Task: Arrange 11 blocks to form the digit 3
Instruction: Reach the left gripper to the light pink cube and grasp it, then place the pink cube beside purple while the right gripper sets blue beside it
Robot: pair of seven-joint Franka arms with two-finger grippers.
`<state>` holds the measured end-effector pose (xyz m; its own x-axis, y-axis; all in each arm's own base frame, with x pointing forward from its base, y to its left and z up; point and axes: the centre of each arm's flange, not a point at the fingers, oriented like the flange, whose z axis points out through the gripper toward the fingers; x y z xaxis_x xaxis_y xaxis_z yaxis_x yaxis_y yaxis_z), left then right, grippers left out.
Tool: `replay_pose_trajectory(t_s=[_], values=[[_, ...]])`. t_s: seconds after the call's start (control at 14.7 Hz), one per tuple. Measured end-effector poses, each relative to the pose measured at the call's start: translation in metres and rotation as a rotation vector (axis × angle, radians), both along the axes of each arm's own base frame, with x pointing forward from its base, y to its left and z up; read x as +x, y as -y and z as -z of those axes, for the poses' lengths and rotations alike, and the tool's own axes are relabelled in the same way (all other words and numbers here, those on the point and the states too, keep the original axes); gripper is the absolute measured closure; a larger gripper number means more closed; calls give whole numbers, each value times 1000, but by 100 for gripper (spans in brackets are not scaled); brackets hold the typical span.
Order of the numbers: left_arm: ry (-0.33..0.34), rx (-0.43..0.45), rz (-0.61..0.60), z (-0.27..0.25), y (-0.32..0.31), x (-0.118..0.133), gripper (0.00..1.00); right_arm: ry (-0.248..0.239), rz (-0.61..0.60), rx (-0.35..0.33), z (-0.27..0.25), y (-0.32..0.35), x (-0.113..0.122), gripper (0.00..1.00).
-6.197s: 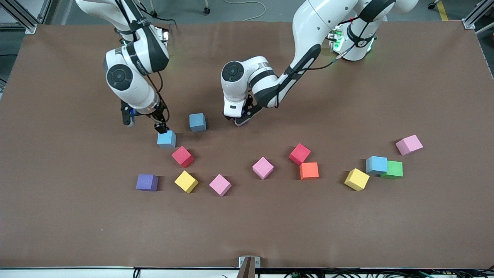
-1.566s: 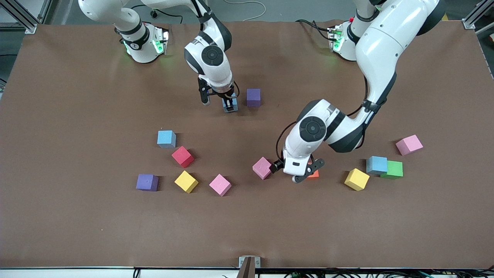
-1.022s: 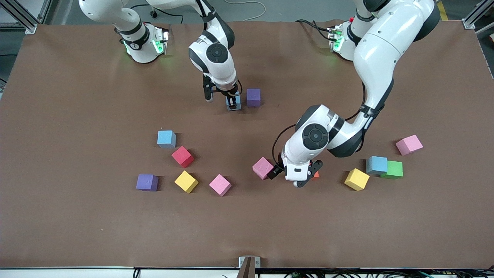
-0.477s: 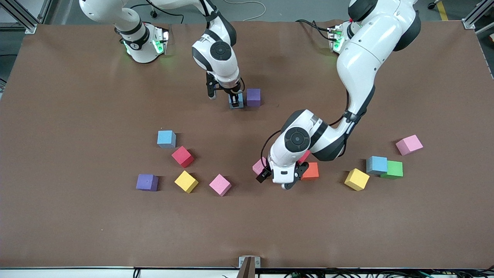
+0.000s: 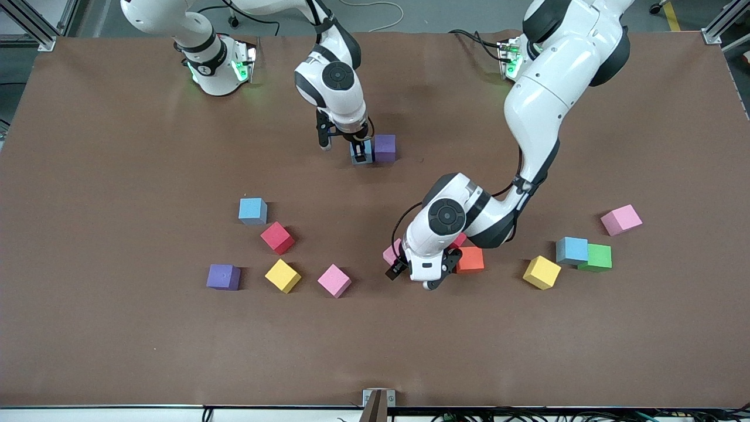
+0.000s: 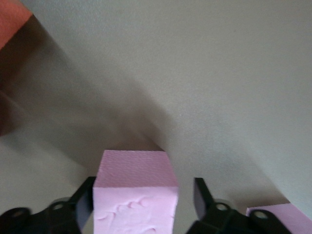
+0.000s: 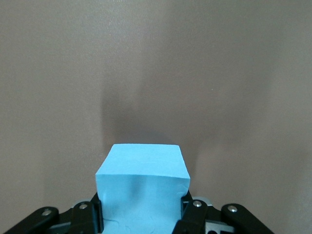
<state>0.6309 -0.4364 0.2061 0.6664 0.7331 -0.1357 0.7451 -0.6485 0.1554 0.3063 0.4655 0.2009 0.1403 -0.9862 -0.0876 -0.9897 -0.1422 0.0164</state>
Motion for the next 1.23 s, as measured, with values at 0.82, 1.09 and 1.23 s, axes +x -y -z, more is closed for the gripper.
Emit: replay_pose_trajectory(t_s=[0.82,1.09,1.23], values=[[20,-4,-199,-67,-32,29,47,0,-3,1,0,-6,-7,44],[-41,-7,-443,-104,-58,39,47,-1,6,2,0,-5,-6,44],[-76,13,-541,-119,-55,32,47,-1,8,2,0,-5,-5,44]])
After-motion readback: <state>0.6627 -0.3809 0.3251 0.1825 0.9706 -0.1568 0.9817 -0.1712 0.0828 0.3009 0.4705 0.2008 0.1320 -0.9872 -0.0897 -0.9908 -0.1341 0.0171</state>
